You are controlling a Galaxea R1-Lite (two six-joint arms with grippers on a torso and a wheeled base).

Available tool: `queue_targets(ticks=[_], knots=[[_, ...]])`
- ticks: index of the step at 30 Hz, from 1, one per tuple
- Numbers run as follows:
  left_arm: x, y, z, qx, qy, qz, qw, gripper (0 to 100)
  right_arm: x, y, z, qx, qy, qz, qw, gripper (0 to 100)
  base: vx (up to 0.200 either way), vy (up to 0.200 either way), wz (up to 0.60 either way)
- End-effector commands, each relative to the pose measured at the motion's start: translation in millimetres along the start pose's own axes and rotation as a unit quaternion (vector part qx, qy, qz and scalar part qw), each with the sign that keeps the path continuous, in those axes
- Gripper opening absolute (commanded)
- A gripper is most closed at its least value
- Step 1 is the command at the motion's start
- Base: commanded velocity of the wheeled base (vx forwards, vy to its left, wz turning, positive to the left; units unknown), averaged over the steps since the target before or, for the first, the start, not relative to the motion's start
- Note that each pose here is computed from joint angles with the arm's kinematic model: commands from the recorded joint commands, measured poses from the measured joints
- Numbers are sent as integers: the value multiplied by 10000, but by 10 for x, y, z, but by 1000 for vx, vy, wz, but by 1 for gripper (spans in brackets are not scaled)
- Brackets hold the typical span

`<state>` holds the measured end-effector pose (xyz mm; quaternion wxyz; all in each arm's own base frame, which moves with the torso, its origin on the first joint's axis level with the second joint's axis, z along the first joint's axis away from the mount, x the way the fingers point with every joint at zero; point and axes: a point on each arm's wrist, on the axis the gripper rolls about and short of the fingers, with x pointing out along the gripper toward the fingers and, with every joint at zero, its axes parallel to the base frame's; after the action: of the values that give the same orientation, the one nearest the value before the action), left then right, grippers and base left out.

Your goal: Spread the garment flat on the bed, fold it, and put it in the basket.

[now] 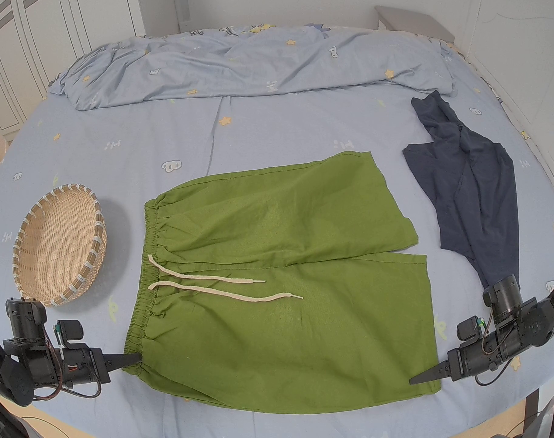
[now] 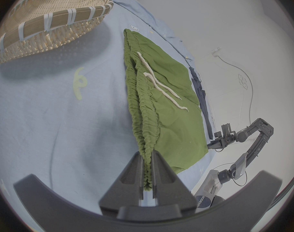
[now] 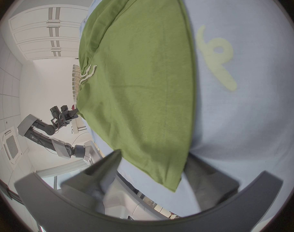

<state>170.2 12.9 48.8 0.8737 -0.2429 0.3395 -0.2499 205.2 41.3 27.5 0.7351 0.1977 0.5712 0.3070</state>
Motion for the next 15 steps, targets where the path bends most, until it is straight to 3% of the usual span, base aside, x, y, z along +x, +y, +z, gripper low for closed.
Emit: queue_targets(ticks=[1, 15], knots=[[-18, 22, -11, -85, -16, 52, 9999, 0, -43, -46, -26, 143, -51, -31, 9999, 0, 0, 0, 0], [-2, 20, -18, -135, 46, 27, 9999, 0, -278, 80, -205, -9, -413, -156, 9990, 0, 0, 0, 0]])
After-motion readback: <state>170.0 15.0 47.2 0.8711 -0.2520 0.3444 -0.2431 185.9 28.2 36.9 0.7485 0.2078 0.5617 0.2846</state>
